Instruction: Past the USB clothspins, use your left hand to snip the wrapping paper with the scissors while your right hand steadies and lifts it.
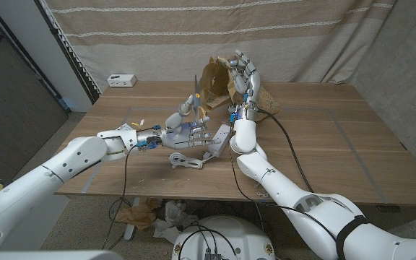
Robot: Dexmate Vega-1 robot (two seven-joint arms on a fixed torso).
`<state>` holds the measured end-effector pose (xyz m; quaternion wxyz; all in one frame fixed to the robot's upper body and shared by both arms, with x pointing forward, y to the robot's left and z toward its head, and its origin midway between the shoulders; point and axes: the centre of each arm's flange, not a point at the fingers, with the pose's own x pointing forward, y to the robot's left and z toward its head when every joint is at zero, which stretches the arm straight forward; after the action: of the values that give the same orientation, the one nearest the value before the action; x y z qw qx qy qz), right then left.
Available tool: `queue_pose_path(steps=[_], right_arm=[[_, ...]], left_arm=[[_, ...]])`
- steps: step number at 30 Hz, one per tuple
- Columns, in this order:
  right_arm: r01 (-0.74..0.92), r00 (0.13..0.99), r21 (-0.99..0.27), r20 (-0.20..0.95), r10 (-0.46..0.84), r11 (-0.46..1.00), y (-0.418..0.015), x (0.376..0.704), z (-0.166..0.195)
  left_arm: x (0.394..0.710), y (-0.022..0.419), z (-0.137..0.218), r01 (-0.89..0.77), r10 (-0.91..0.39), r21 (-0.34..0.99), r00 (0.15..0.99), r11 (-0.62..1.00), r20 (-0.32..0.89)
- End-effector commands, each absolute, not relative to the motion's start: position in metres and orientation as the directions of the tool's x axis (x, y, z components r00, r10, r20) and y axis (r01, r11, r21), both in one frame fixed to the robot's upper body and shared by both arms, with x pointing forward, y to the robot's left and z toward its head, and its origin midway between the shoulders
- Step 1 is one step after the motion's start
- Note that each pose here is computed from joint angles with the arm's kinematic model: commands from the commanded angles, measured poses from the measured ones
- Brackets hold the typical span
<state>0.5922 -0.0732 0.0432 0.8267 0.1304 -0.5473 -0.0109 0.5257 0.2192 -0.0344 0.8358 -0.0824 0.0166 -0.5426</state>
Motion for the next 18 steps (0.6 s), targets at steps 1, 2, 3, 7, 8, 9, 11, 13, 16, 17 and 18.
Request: queue_pose_path(steps=[1,2,3,7,8,9,11,13,16,17,18], right_arm=[[-0.141,0.412,0.222,0.899,-0.147,0.965,-0.0698,0.5923,0.0399],[-0.142,0.408,0.220,0.901,-0.145,0.965,-0.0693,0.5921,0.0402],[-0.143,0.405,0.215,0.903,-0.141,0.966,-0.0692,0.5919,0.0409],[-0.139,0.405,0.212,0.904,-0.140,0.967,-0.0690,0.5928,0.0425],[-0.138,0.409,0.215,0.901,-0.142,0.967,-0.0690,0.5936,0.0423],[-0.137,0.412,0.214,0.900,-0.140,0.967,-0.0690,0.5944,0.0420],[-0.134,0.419,0.218,0.896,-0.145,0.967,-0.0694,0.5965,0.0410],[-0.130,0.421,0.219,0.895,-0.146,0.967,-0.0694,0.5972,0.0409],[-0.124,0.419,0.214,0.897,-0.144,0.969,-0.0689,0.5987,0.0413],[-0.124,0.420,0.210,0.897,-0.141,0.970,-0.0688,0.5996,0.0412],[-0.124,0.423,0.213,0.895,-0.143,0.969,-0.0687,0.6001,0.0410]], left_arm=[[0.5281,0.2172,-0.0421,0.908,-0.917,-0.195,0.391,0.371,0.079],[0.5277,0.2159,-0.0431,0.908,-0.917,-0.199,0.390,0.369,0.079],[0.5276,0.2154,-0.0437,0.909,-0.919,-0.204,0.386,0.364,0.080],[0.5274,0.2139,-0.0437,0.911,-0.921,-0.197,0.382,0.362,0.078],[0.5275,0.2141,-0.0431,0.911,-0.920,-0.195,0.384,0.363,0.079],[0.5275,0.2147,-0.0425,0.911,-0.919,-0.192,0.385,0.366,0.078],[0.5271,0.2151,-0.0416,0.911,-0.919,-0.189,0.386,0.367,0.076],[0.5268,0.2144,-0.0418,0.912,-0.921,-0.193,0.381,0.361,0.077],[0.5268,0.2142,-0.0419,0.912,-0.922,-0.193,0.381,0.361,0.076],[0.5269,0.2143,-0.0419,0.912,-0.921,-0.191,0.383,0.364,0.073],[0.5270,0.2144,-0.0418,0.912,-0.921,-0.190,0.383,0.364,0.074]])
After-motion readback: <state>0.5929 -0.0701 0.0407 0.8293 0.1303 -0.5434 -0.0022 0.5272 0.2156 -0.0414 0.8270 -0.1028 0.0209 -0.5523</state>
